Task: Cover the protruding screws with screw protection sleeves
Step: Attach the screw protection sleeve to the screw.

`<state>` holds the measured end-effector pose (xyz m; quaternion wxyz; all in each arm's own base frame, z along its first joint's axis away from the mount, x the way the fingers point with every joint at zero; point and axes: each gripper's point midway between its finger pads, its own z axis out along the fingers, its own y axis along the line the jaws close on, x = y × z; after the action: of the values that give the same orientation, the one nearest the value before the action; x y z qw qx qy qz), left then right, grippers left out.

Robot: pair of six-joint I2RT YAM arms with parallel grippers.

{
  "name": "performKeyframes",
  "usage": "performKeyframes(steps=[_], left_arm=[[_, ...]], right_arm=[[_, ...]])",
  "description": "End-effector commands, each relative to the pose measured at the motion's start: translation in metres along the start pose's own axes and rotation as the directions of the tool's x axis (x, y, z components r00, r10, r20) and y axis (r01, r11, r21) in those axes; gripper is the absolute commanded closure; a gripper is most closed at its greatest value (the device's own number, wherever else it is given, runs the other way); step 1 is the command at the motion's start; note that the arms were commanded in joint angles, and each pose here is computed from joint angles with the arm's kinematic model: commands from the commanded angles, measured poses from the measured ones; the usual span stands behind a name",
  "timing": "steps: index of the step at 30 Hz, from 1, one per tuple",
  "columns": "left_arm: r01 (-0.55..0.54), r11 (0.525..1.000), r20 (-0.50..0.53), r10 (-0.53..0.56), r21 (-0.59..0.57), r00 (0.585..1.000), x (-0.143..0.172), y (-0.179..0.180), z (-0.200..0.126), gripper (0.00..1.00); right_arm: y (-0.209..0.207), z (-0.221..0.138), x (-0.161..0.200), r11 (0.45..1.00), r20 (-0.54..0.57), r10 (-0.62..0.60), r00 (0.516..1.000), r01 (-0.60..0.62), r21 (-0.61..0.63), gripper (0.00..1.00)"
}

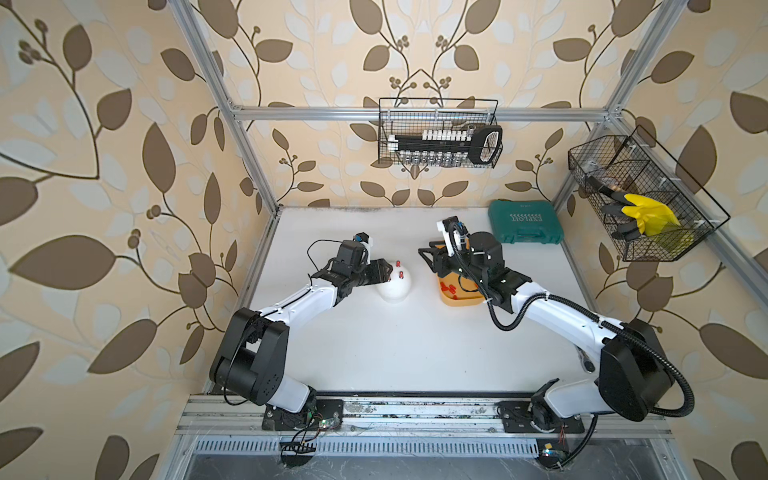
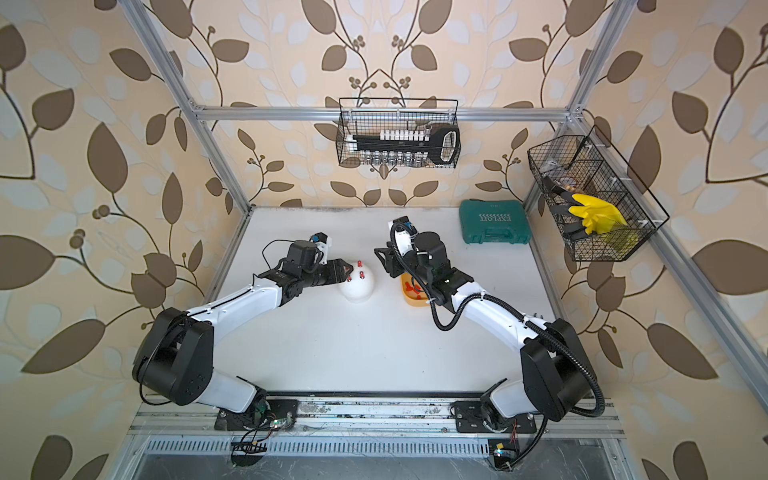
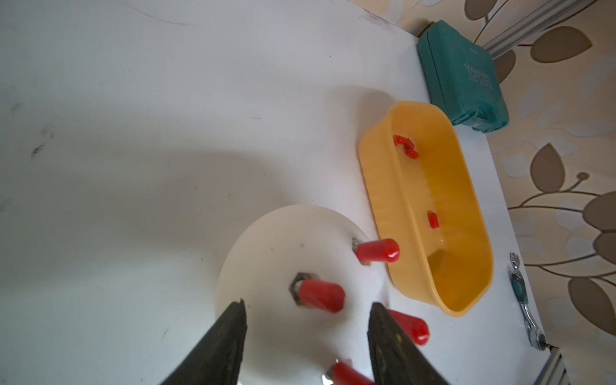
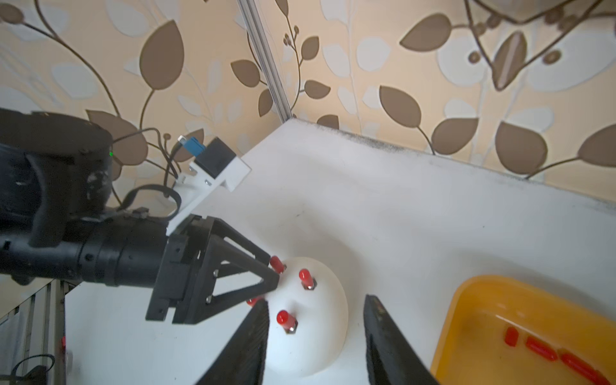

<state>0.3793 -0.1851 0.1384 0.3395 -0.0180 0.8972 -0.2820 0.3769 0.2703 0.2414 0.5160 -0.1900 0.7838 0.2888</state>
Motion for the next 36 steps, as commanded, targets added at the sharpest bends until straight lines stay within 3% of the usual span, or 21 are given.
performKeyframes(steps=[1, 11, 24, 36], left_arm=[[-0.016, 1.000, 0.066, 0.017, -0.020, 0.998, -0.019, -0.002, -0.010, 0.39], [-0.013, 0.999, 0.161, 0.006, 0.045, 0.987, -0.041, -0.020, -0.037, 0.35], [0.031, 0.999, 0.090, -0.029, -0.026, 0.996, -0.020, 0.008, -0.005, 0.37], [0.054, 0.998, 0.100, -0.050, -0.040, 0.994, -0.018, 0.014, -0.004, 0.38]], right_arm=[[0.009, -0.005, -0.014, 0.999, 0.046, 0.015, 0.999, -0.013, -0.036, 0.53], [0.011, -0.003, -0.012, 0.999, 0.043, 0.006, 0.999, -0.004, -0.054, 0.52], [0.014, -0.007, -0.012, 0.998, 0.047, -0.008, 0.999, 0.011, -0.064, 0.52], [0.018, -0.006, -0.015, 0.997, 0.052, -0.016, 0.999, 0.020, -0.079, 0.52]])
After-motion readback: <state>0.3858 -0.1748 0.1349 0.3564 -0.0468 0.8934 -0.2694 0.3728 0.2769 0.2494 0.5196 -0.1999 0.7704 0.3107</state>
